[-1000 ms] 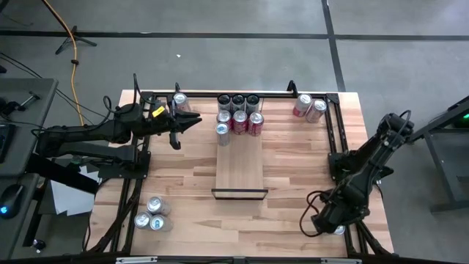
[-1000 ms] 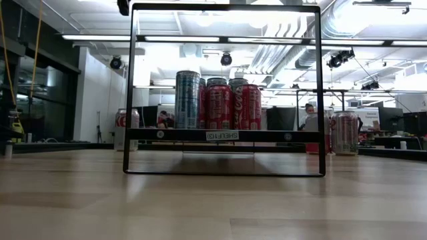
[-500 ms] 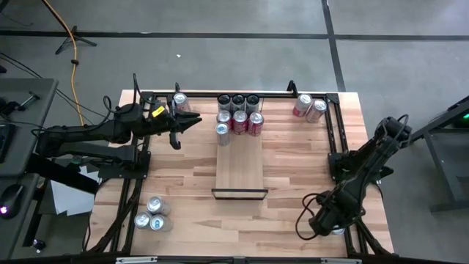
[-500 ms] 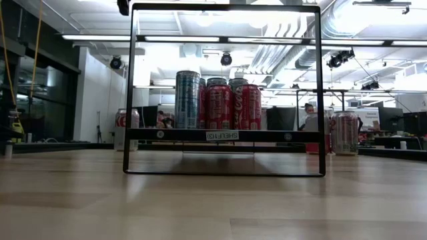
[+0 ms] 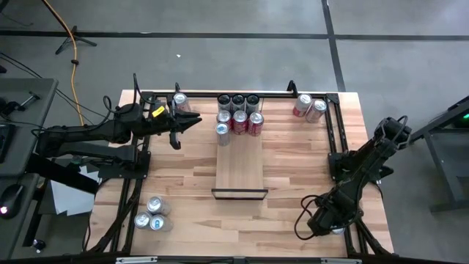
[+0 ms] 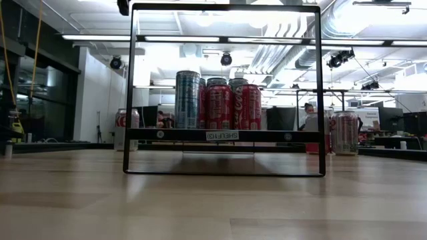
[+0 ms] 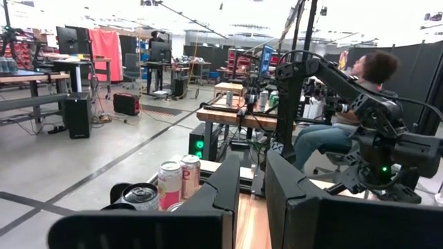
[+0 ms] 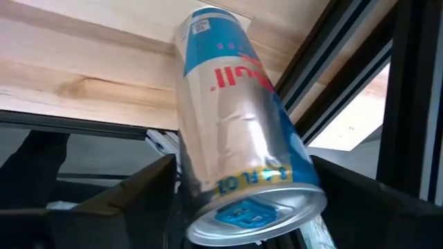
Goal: Place canned beverage on shelf
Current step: Put the right blue soda can on the shelf aligned with the other blue soda can
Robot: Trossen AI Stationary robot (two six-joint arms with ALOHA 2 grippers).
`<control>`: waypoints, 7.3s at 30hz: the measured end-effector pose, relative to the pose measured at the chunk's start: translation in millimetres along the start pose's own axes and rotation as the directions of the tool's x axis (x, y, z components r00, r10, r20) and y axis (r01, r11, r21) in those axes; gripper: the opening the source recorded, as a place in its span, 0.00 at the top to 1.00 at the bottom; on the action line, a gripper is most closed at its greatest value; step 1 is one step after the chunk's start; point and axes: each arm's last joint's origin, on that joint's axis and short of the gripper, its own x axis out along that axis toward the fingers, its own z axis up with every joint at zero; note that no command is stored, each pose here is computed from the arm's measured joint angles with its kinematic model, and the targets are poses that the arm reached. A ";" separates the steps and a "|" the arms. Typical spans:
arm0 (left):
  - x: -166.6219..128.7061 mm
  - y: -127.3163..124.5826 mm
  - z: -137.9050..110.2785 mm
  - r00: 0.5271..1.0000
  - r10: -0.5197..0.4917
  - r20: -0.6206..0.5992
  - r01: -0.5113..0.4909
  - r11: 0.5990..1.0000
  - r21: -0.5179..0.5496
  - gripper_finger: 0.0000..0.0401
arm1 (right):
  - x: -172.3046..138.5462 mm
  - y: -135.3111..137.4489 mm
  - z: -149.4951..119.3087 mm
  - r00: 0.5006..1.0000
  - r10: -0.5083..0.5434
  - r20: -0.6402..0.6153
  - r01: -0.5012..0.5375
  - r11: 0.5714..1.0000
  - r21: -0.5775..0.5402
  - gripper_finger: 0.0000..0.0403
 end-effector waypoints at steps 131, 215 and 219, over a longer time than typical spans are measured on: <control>0.0 1.2 -0.4 0.999 0.043 -0.002 -0.043 0.999 0.000 0.96 | -87.9 -29.5 124.0 0.704 0.085 0.705 -0.470 0.800 0.373 0.39; -0.3 3.1 -5.2 0.994 0.097 -0.049 -0.099 0.994 -0.044 0.96 | -125.4 -12.8 164.7 0.616 0.321 0.719 0.608 0.386 -0.693 0.32; -0.4 3.1 -5.3 0.994 0.097 -0.050 -0.099 0.994 -0.043 0.96 | -121.9 -15.2 167.3 0.642 0.278 0.714 0.595 0.406 -0.693 0.32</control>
